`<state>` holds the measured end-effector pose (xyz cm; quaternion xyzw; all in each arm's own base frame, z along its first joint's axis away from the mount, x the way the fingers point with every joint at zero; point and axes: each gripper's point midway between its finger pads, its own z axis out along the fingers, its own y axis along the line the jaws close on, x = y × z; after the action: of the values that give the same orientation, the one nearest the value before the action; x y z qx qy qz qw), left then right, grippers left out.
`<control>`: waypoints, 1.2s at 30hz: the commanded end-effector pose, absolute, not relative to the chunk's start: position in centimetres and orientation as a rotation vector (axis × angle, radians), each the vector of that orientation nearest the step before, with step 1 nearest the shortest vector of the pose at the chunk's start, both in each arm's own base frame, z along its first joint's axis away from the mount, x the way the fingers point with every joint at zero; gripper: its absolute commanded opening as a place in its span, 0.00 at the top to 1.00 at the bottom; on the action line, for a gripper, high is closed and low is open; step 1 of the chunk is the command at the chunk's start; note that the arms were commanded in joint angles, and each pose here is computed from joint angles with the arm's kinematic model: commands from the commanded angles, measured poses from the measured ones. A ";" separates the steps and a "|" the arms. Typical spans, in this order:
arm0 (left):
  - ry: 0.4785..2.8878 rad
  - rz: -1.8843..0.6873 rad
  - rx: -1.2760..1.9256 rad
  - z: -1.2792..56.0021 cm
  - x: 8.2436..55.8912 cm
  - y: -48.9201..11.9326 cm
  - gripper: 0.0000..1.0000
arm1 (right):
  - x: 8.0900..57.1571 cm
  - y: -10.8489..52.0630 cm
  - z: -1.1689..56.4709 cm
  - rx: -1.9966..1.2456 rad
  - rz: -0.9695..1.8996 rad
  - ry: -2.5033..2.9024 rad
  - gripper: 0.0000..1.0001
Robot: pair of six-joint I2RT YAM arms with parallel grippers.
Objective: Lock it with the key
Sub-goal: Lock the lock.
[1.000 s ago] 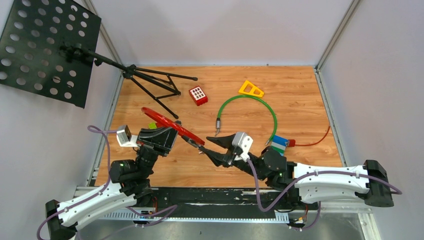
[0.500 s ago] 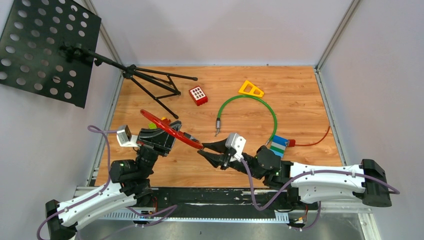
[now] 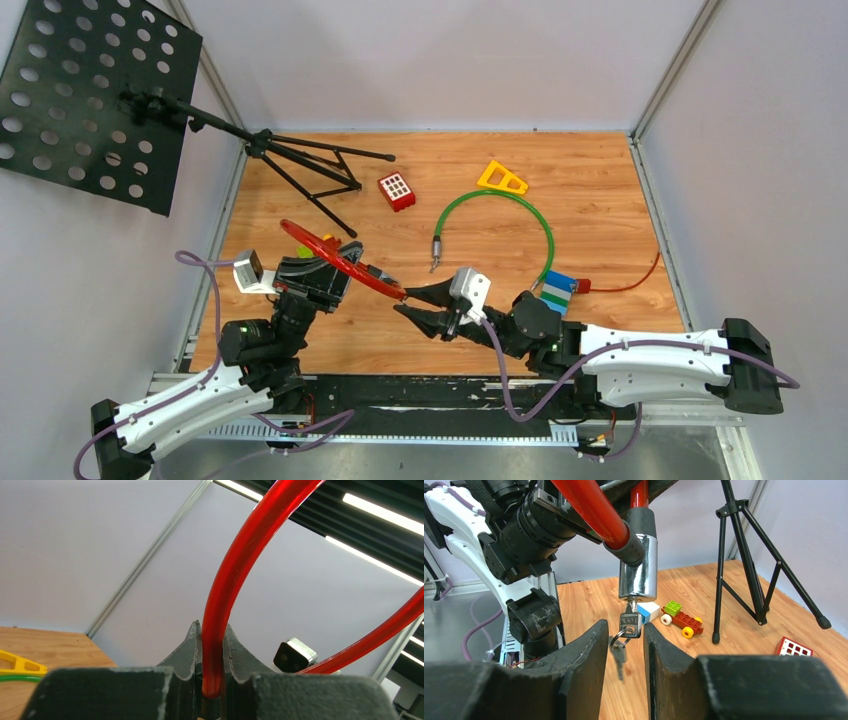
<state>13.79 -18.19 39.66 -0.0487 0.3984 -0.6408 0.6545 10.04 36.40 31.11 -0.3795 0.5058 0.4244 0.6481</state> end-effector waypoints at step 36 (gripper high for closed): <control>1.014 -1.376 -0.221 40.4 15.5 -17.1 1.00 | 16.7 34.0 32.0 -0.698 0.370 1.196 1.00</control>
<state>16.01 -18.46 37.87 -0.0721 0.4666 -0.5898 0.6552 14.41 35.90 29.70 -0.3745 0.5505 0.2487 0.7035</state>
